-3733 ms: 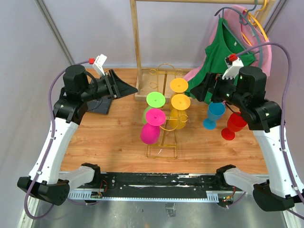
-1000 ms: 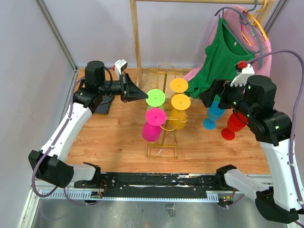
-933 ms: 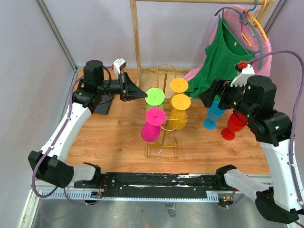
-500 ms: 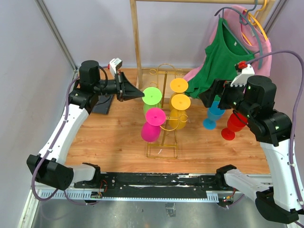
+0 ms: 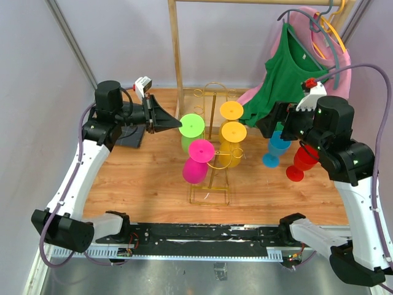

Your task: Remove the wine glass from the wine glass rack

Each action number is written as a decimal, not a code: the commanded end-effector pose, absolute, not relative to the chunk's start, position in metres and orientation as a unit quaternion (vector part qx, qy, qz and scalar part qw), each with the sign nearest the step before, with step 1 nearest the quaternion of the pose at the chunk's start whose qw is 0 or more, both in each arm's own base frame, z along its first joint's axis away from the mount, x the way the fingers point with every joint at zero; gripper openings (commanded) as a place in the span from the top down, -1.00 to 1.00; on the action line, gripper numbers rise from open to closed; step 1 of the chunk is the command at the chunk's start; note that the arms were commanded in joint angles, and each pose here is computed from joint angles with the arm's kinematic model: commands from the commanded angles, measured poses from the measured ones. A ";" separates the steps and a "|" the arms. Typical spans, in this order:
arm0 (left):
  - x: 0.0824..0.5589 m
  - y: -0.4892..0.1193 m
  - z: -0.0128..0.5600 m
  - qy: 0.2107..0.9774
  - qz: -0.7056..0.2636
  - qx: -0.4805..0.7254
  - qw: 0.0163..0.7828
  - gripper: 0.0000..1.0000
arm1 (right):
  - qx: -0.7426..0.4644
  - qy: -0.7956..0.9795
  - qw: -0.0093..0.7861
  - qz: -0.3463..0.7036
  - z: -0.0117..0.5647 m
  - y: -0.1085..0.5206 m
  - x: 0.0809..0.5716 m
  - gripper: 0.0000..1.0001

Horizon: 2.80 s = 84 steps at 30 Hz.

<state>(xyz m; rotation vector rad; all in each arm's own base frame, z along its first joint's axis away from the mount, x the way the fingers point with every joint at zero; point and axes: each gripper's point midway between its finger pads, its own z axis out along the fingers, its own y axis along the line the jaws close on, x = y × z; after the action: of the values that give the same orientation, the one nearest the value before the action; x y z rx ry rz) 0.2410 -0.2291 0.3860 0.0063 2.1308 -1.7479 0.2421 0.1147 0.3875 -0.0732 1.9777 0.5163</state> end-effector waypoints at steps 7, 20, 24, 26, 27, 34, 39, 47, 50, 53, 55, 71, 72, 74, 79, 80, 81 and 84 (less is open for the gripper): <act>0.254 -0.184 0.395 0.740 -0.631 -0.003 0.232 1.00 | -0.046 0.825 0.520 0.218 0.386 0.120 0.243 -0.97; 0.319 -0.135 0.503 0.696 -0.508 0.179 0.475 1.00 | -0.066 0.816 0.525 0.231 0.406 0.135 0.263 -0.97; 0.329 -0.155 0.537 0.659 -0.469 0.240 0.536 0.99 | -0.075 0.805 0.535 0.243 0.424 0.143 0.273 -0.97; 0.327 -0.176 0.550 0.638 -0.459 0.271 0.555 1.00 | -0.077 0.799 0.543 0.247 0.435 0.145 0.278 -0.97; 0.320 -0.195 0.555 0.624 -0.463 0.293 0.558 0.99 | -0.076 0.796 0.547 0.248 0.440 0.146 0.280 -0.97; 0.276 -0.267 0.575 0.526 -0.411 0.418 0.617 0.99 | -0.051 0.773 0.590 0.228 0.476 0.128 0.276 -0.97; 0.253 -0.280 0.566 0.470 -0.344 0.487 0.650 0.99 | -0.019 0.767 0.612 0.192 0.490 0.099 0.261 -0.97; 0.189 -0.286 0.524 0.350 -0.282 0.612 0.651 0.99 | -0.022 0.762 0.616 0.198 0.511 0.095 0.258 -0.97; 0.167 -0.280 0.505 0.321 -0.274 0.637 0.645 1.00 | -0.040 0.757 0.611 0.227 0.527 0.106 0.260 -0.97; 0.157 -0.272 0.492 0.306 -0.256 0.652 0.645 0.99 | -0.059 0.751 0.597 0.274 0.540 0.119 0.269 -0.97; 0.153 -0.267 0.485 0.296 -0.239 0.664 0.643 0.99 | -0.081 0.743 0.572 0.338 0.547 0.133 0.271 -0.97; 0.133 -0.236 0.446 0.254 -0.159 0.712 0.634 0.99 | -0.214 0.648 0.395 0.615 0.585 0.197 0.227 -0.69; 0.131 -0.235 0.442 0.254 -0.161 0.716 0.630 0.99 | -0.219 0.648 0.387 0.619 0.584 0.201 0.222 -0.67; 0.124 -0.231 0.435 0.252 -0.164 0.724 0.621 0.99 | -0.225 0.649 0.370 0.626 0.577 0.209 0.214 -0.61; 0.108 -0.221 0.420 0.243 -0.169 0.738 0.607 0.99 | -0.248 0.671 0.317 0.622 0.545 0.235 0.185 -0.53; 0.105 -0.219 0.417 0.237 -0.167 0.742 0.604 0.99 | -0.257 0.679 0.309 0.615 0.537 0.241 0.179 -0.52; 0.102 -0.217 0.413 0.234 -0.167 0.745 0.602 0.99 | -0.261 0.688 0.308 0.603 0.530 0.247 0.179 -0.52; 0.097 -0.214 0.410 0.233 -0.170 0.745 0.601 1.00 | -0.283 0.699 0.301 0.584 0.518 0.260 0.173 -0.52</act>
<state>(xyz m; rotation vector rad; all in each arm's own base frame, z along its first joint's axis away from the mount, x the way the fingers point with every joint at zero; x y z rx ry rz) 0.1123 -0.2189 0.4124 1.7053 0.6030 -0.3848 0.1819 0.2490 0.5402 -0.6711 1.7984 1.6488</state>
